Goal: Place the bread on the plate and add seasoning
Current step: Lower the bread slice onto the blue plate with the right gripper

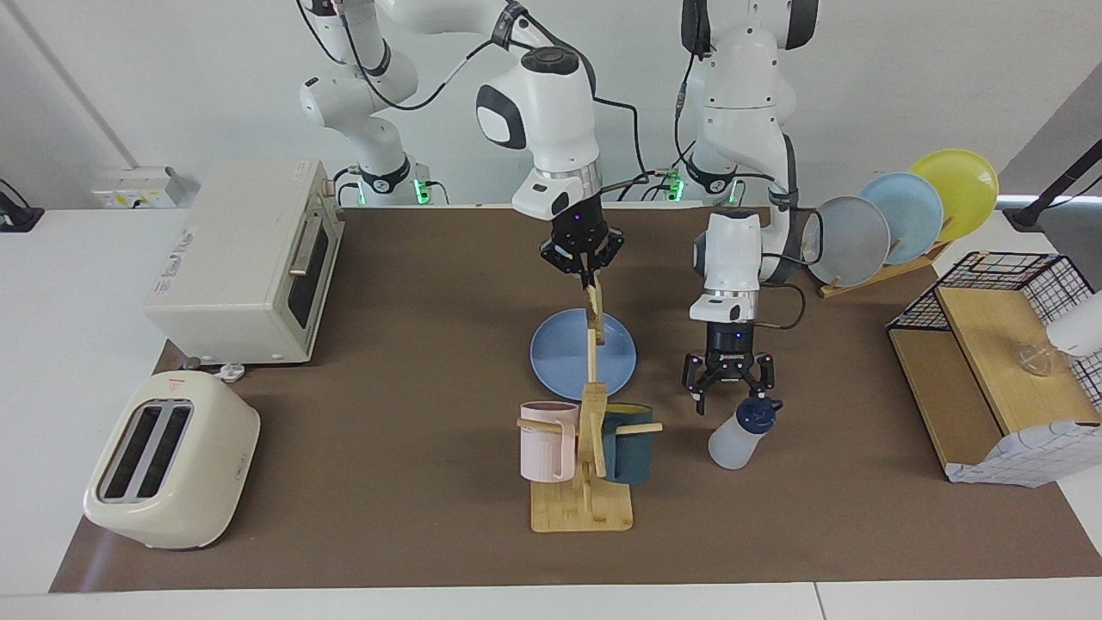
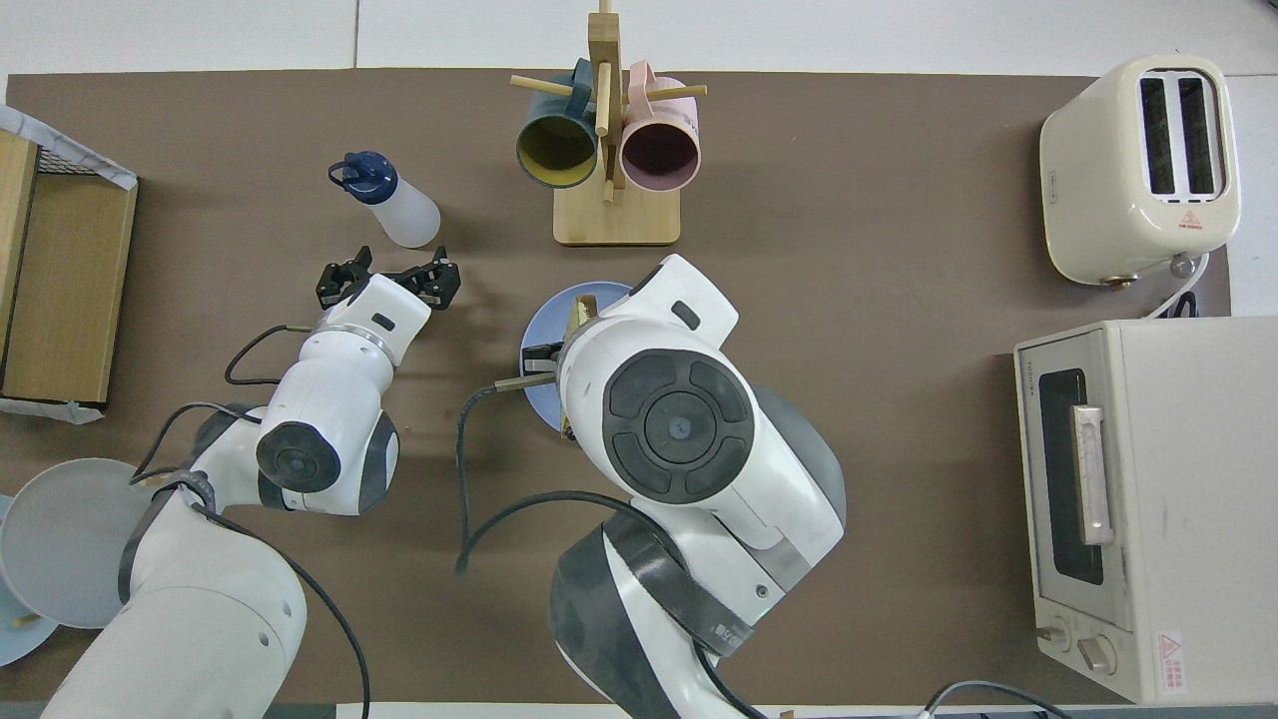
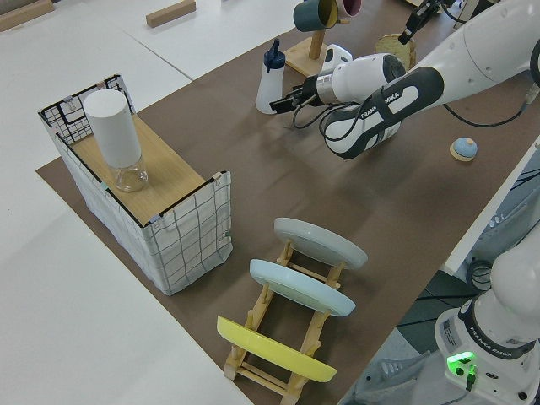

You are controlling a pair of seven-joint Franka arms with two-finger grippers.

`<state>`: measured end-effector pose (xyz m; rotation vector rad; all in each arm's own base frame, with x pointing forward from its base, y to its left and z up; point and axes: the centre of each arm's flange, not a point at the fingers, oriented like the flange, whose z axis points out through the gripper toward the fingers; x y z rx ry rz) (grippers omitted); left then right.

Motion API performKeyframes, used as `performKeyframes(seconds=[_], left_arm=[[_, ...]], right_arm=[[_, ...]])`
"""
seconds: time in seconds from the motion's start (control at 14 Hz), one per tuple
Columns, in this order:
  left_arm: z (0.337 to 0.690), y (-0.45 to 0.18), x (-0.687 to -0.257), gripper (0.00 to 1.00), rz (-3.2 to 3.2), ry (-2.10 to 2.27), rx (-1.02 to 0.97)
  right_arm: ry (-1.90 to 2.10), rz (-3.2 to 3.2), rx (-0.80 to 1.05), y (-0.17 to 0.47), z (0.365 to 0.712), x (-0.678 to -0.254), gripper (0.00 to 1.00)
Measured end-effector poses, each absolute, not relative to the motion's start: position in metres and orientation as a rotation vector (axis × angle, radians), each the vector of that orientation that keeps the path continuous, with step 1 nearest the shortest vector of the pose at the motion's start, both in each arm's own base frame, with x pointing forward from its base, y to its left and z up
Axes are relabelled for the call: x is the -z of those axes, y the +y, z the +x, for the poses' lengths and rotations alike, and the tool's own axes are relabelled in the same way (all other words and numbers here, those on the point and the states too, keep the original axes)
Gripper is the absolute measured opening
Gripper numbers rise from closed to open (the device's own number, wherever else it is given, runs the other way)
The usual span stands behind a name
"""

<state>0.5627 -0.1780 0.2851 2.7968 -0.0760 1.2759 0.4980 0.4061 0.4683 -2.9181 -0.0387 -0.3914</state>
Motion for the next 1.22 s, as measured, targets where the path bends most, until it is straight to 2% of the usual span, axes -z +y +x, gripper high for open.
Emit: performKeyframes(seconds=[0.36, 0.64, 1.22], left_arm=[[0.577, -0.181, -0.29, 1.0, 2.784, -0.081, -1.317], [0.587, -0.182, -0.284, 1.0, 2.789, -0.083, -1.335], [0.603, -0.172, -0.282, 1.0, 2.802, -0.066, -1.357]], right_arm=[[-0.021, -2.882, 0.397, 0.405, 0.492, -0.449, 0.07], [-0.016, -2.816, 0.474, 0.402, 0.487, -0.437, 0.07], [-0.015, -2.829, 0.465, 0.383, 0.465, -0.405, 0.07]])
